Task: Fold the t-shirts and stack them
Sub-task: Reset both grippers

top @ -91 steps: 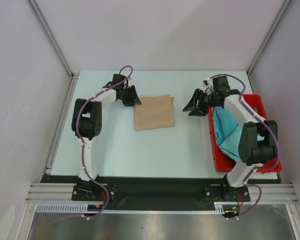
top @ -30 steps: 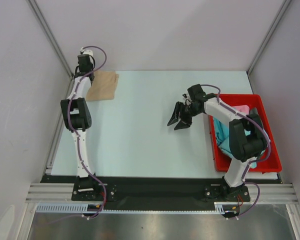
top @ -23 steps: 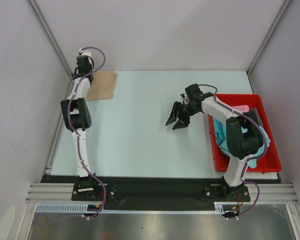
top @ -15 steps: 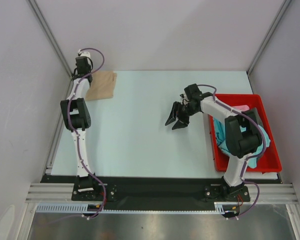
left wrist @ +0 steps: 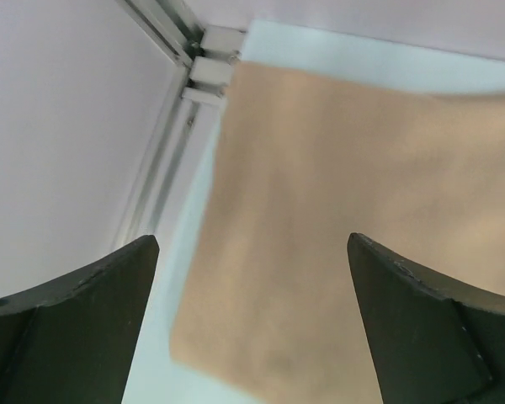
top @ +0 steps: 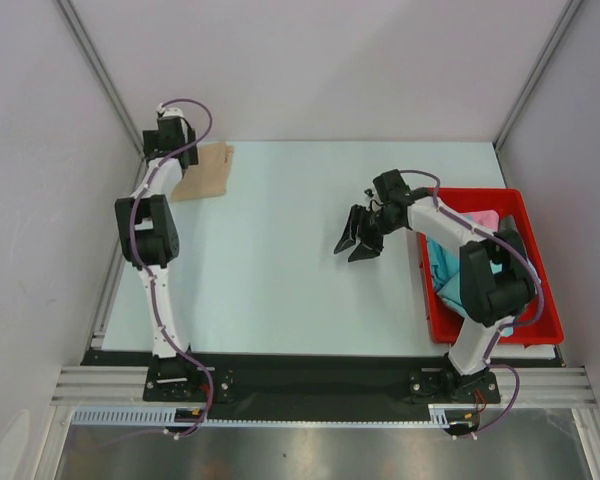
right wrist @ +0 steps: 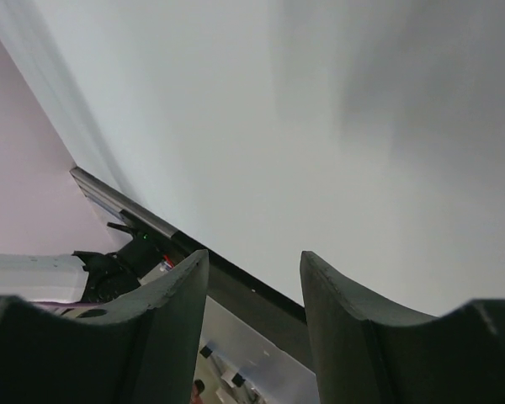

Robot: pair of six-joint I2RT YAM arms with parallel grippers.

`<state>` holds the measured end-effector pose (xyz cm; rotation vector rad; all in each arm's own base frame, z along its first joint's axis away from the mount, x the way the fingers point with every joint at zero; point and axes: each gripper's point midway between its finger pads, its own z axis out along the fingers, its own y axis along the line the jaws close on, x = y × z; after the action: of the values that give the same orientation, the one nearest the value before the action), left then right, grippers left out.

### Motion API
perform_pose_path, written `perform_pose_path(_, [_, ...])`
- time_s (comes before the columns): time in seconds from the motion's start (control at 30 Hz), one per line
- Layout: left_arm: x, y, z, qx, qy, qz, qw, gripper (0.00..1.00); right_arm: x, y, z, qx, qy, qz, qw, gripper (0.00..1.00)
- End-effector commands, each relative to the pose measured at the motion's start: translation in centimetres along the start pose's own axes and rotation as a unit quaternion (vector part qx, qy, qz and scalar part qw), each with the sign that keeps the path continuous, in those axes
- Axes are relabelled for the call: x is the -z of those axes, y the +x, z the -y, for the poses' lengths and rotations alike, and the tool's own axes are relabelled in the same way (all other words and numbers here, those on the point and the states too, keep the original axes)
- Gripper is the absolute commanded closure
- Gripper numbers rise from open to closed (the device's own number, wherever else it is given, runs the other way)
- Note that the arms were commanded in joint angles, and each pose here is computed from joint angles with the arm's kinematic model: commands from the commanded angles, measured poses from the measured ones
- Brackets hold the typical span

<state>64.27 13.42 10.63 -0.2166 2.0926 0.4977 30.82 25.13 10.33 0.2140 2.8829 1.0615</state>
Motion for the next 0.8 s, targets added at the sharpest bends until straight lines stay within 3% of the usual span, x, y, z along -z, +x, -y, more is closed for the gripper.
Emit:
perform_pose_path(0.0, [10.6,-7.1,4.7,0.023,0.054,0.068,0.996,0.00,3.4,1.0,-1.4,0.032,-0.012,0.038,0.999,0.46])
perform_pose_path(0.07, [13.9,-7.0,6.7,0.010,0.084,0.070,0.994,0.00,5.5,1.5,-1.8,0.044,-0.020,0.064,0.997,0.46])
perform_pose_path(0.1, [15.2,-4.9,7.8,-0.005,0.095,0.044,0.994,0.00,5.9,2.3,-1.2,0.039,-0.015,0.063,0.997,0.45])
perform_pose_path(0.13, [19.0,-6.6,9.4,0.012,0.129,0.062,0.990,0.00,7.2,2.8,-1.6,0.048,-0.022,0.079,0.995,0.45])
perform_pose_path(0.2, [22.9,-4.4,12.1,0.022,0.182,0.034,0.982,0.00,8.1,3.9,-0.8,0.046,-0.018,0.087,0.995,0.45])
perform_pose_path(0.37, [33.0,-3.8,12.7,0.074,0.277,0.028,0.958,0.00,10.8,6.2,-1.1,0.047,-0.039,0.129,0.990,0.42])
perform_pose_path(0.4, [33.8,-1.7,13.3,0.087,0.297,0.001,0.951,0.01,11.9,6.8,-1.5,0.055,-0.050,0.144,0.987,0.42])
perform_pose_path(0.67, [41.5,4.4,12.0,0.121,0.386,-0.034,0.914,0.09,15.3,10.1,-1.5,0.061,-0.063,0.192,0.978,0.40])
perform_pose_path(0.77, [45.7,6.0,11.0,0.165,0.442,-0.023,0.881,0.06,16.9,11.2,-1.2,0.064,-0.072,0.230,0.968,0.33])
